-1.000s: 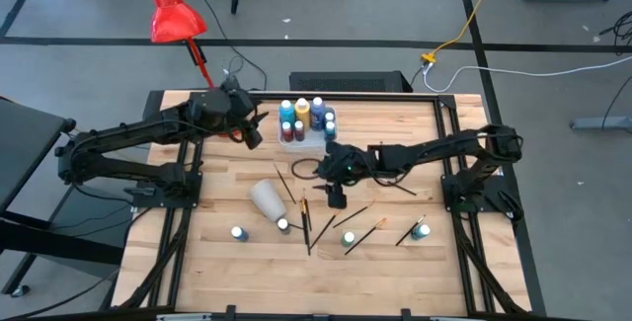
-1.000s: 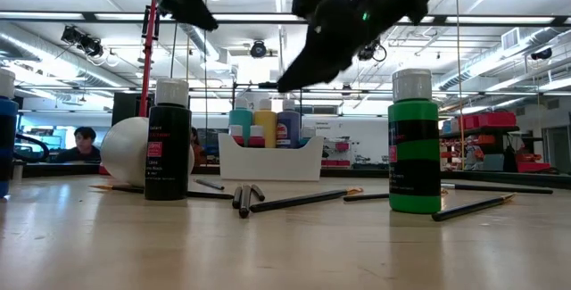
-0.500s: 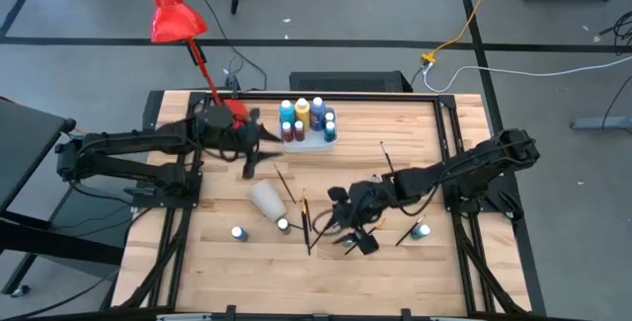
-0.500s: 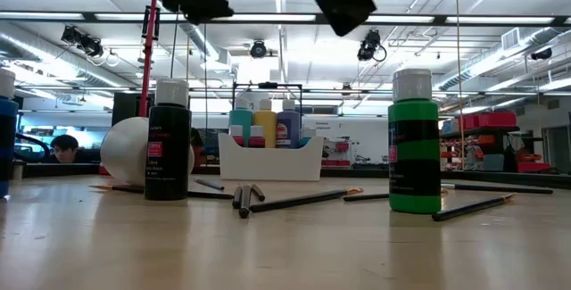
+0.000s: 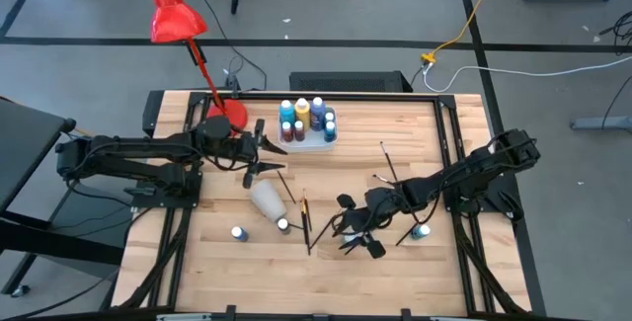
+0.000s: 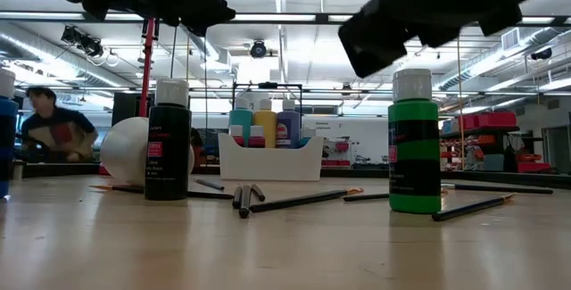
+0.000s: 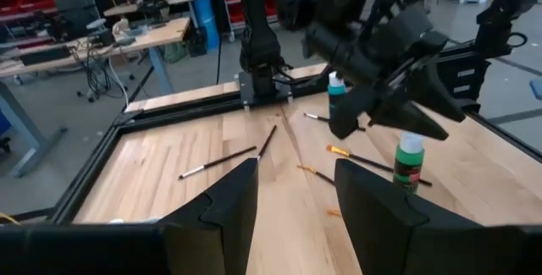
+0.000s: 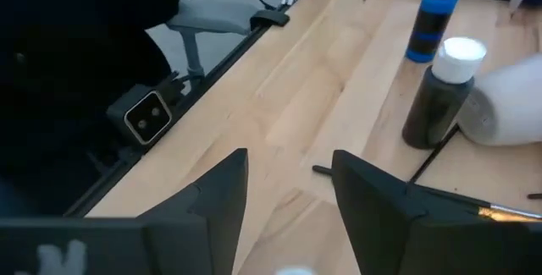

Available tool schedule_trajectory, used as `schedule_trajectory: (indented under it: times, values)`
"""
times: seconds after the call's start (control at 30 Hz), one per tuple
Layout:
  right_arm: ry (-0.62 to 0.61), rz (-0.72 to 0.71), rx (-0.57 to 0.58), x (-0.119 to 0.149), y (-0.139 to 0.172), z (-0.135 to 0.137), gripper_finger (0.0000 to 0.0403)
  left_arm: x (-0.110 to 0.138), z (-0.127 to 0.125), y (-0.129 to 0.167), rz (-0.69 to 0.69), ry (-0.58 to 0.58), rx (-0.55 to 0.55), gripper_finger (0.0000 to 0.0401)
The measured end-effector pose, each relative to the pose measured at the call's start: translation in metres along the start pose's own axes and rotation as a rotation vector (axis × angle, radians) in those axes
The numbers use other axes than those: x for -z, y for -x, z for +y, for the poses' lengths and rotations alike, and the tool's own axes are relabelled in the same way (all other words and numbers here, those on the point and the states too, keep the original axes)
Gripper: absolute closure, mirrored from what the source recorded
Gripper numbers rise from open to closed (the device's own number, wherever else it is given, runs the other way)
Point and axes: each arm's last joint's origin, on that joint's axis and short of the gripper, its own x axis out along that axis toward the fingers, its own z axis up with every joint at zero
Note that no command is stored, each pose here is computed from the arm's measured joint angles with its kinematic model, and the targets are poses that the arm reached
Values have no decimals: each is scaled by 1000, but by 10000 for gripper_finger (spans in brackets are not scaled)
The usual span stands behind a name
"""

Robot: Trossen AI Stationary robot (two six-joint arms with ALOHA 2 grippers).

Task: Pick & Place Paint Supplies
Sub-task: Put the green paint bottle into the white bin

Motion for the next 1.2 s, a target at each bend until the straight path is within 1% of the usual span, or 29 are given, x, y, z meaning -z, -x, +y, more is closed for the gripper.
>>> schedule_trajectory:
  times: [0.1, 0.27, 0.47, 0.53, 1.07, 1.2]
  values:
    - [7, 13, -13, 15, 3, 1, 227, -1, 0, 0, -14, -4, -3, 234]
    - [13, 5, -13, 28, 7, 2, 227, -6, 1, 0, -59, -18, -13, 234]
    - [76, -2, 16, 29, 8, 0, 227, -10, 2, 0, -98, -26, -22, 234]
    - [80, -2, 17, 29, 8, 0, 227, -10, 2, 0, -98, -23, -22, 234]
    - [58, 60, 24, 37, 7, -3, 227, -10, 2, 1, -102, 25, -20, 234]
    - [41, 60, 40, 37, 8, -8, 240, -10, 2, 1, -102, 25, -20, 234]
